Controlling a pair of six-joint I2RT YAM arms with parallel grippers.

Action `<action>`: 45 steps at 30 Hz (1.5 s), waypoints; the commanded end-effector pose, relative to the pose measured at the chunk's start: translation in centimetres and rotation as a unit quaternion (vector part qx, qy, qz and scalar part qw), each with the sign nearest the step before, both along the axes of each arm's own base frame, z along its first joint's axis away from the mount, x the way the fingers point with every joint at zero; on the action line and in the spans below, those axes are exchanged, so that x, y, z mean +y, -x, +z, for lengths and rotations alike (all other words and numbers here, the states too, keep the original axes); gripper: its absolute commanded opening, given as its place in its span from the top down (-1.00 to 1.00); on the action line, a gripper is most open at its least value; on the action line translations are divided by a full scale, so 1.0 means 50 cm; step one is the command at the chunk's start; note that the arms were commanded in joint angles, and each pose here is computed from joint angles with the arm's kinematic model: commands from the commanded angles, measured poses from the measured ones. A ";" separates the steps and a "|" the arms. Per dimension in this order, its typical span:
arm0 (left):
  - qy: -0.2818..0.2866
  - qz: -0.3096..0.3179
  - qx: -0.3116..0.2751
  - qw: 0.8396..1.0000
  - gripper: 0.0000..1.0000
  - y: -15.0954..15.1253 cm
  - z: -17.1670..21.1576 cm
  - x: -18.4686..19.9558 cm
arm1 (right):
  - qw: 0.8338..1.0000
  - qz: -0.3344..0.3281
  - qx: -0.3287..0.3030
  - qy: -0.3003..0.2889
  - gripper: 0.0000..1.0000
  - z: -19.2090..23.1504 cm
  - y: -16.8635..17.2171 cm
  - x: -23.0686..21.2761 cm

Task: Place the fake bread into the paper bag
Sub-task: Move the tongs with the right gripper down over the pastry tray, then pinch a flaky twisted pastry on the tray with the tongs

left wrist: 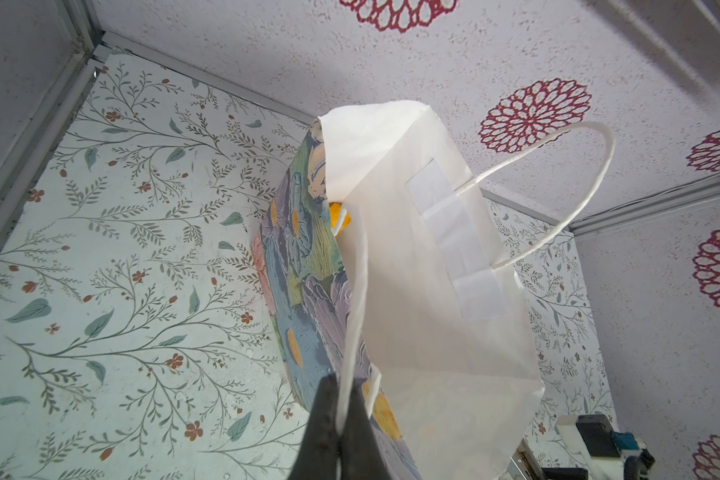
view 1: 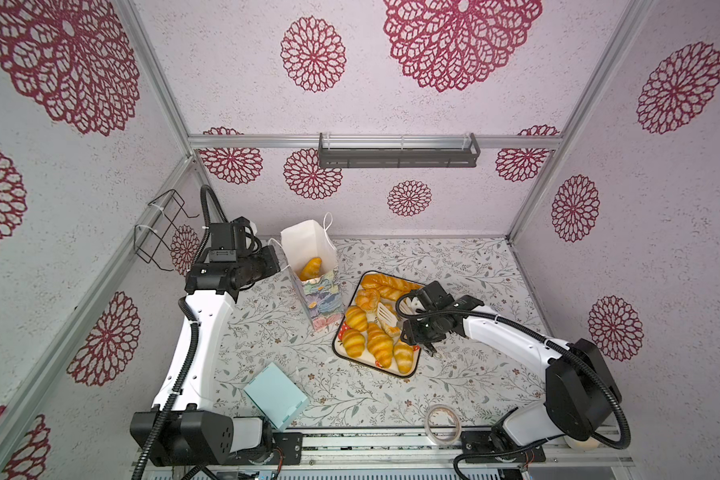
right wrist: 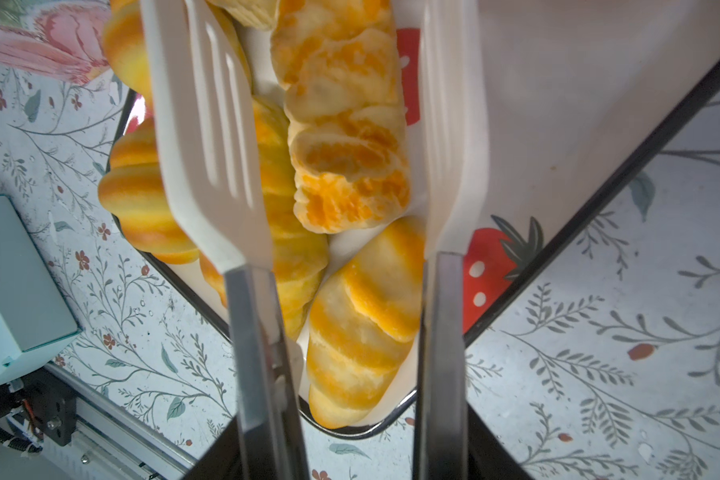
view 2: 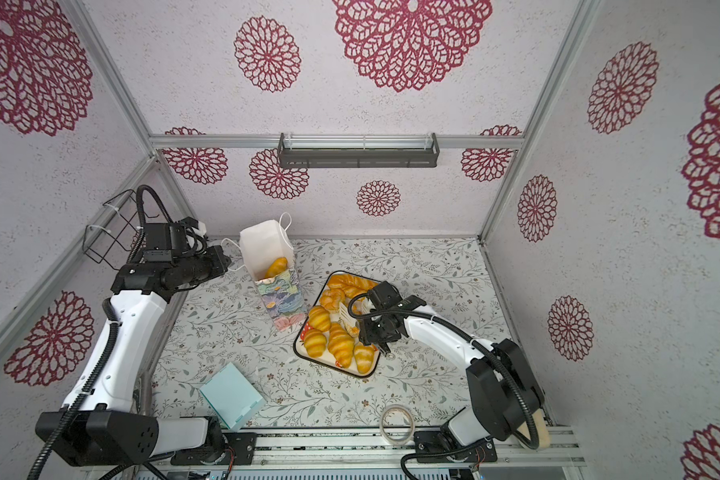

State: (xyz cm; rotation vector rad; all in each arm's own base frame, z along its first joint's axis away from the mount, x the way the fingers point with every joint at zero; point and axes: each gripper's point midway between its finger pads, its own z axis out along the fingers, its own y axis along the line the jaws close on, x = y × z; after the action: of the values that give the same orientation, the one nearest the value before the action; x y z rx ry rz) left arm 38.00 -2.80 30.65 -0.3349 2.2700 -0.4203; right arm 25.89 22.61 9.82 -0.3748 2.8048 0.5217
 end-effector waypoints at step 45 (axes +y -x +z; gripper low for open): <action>0.004 0.006 -0.014 1.000 1.00 -0.009 0.008 0.009 | 0.998 0.006 -0.007 0.055 0.11 -0.030 -0.003 0.006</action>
State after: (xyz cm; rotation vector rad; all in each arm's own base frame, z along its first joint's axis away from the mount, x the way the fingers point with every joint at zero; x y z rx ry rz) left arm 38.18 -2.61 30.82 -0.3361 2.2553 -0.4227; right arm 25.11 22.86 6.99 -0.4129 2.8693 0.3972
